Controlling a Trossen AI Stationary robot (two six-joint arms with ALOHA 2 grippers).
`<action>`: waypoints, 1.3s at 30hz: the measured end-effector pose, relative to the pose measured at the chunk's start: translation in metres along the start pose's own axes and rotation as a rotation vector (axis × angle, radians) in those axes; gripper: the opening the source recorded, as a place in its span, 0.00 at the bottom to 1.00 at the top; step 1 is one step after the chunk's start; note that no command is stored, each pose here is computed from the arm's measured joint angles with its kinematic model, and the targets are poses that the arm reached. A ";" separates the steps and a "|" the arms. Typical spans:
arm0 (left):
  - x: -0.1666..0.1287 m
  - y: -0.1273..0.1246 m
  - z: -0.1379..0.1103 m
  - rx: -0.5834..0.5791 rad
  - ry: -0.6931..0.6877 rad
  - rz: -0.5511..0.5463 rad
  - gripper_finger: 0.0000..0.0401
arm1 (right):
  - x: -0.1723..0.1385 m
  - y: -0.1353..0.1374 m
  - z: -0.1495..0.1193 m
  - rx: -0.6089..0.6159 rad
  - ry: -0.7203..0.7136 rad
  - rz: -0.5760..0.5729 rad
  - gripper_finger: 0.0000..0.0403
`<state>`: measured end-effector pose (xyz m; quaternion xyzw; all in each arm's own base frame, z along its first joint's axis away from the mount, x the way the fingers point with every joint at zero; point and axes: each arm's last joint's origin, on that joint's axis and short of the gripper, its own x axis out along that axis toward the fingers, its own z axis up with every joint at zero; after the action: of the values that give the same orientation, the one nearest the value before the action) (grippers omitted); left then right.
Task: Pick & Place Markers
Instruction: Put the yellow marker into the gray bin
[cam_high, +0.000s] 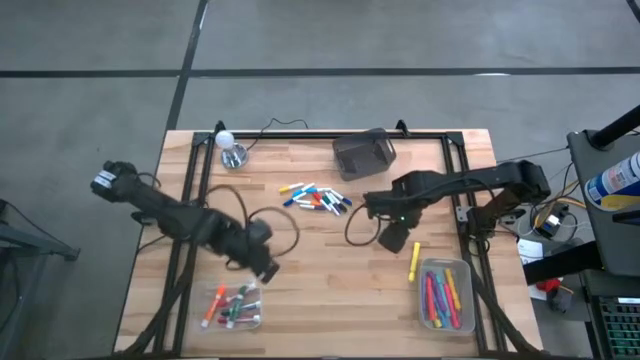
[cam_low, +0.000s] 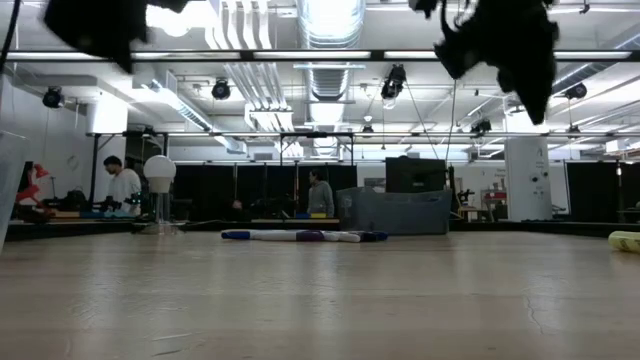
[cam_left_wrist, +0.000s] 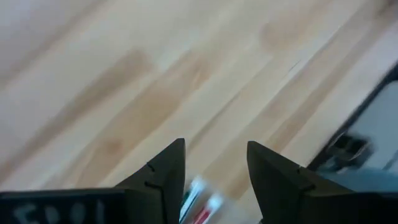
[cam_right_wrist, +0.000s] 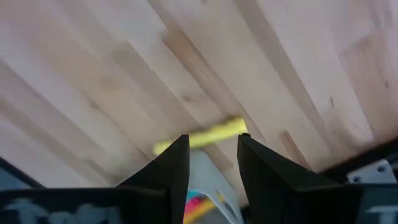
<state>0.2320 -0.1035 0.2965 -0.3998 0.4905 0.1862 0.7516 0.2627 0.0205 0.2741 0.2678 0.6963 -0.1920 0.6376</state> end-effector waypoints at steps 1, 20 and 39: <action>-0.002 -0.002 0.007 0.006 -0.025 -0.023 0.41 | 0.006 -0.003 -0.002 -0.007 0.021 -0.012 0.32; -0.082 -0.005 0.132 0.546 -0.607 -0.081 0.41 | 0.067 -0.033 -0.028 0.561 0.042 0.152 0.34; -0.143 0.003 0.156 0.809 -0.781 -0.044 0.41 | 0.107 -0.040 -0.029 0.975 0.078 0.036 0.63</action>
<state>0.2575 0.0364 0.4532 0.0087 0.1997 0.1019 0.9745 0.2106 0.0200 0.1680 0.5540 0.5441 -0.4744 0.4147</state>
